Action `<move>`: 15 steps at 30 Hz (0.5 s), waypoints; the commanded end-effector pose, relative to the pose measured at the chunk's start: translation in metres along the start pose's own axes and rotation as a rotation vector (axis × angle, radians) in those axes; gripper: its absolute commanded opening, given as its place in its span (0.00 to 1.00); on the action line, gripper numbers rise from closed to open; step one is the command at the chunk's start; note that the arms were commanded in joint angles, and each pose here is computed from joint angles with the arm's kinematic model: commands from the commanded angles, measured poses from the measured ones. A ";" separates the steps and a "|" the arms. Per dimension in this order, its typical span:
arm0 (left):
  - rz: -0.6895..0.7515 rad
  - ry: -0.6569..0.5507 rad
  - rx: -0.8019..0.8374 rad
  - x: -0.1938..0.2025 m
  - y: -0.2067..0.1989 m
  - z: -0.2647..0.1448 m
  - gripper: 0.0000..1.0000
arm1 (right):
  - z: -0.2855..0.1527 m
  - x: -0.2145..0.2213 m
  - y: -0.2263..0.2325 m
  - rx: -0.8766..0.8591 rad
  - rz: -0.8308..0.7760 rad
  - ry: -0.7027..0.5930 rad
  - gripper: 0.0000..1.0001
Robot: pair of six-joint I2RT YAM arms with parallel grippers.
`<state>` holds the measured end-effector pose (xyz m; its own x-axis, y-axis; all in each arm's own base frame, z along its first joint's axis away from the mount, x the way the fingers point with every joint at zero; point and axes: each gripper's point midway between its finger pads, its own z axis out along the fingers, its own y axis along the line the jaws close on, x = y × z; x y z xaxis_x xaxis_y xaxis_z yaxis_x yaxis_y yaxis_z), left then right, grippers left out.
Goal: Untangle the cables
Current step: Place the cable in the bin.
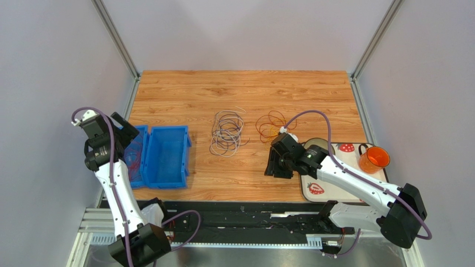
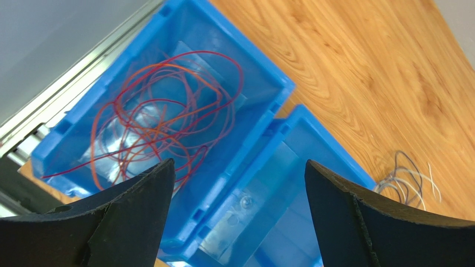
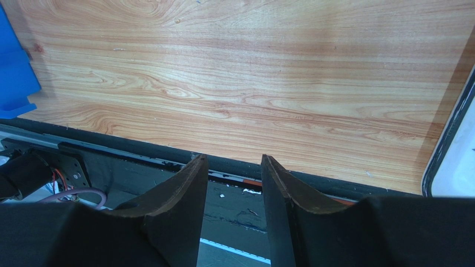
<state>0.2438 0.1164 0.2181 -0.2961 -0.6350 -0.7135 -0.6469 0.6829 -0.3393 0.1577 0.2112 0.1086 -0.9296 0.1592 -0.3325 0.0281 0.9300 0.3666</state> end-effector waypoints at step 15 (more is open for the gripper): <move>0.366 0.071 0.524 0.037 -0.145 -0.043 0.88 | 0.000 -0.022 0.010 -0.014 -0.044 -0.092 0.47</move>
<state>0.2816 0.0034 0.2437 -0.4974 -0.4036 -0.7679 -0.2045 0.9148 -0.3483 0.1640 0.2105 0.1022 -0.9258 0.1423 -0.3502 0.0181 0.9420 0.3350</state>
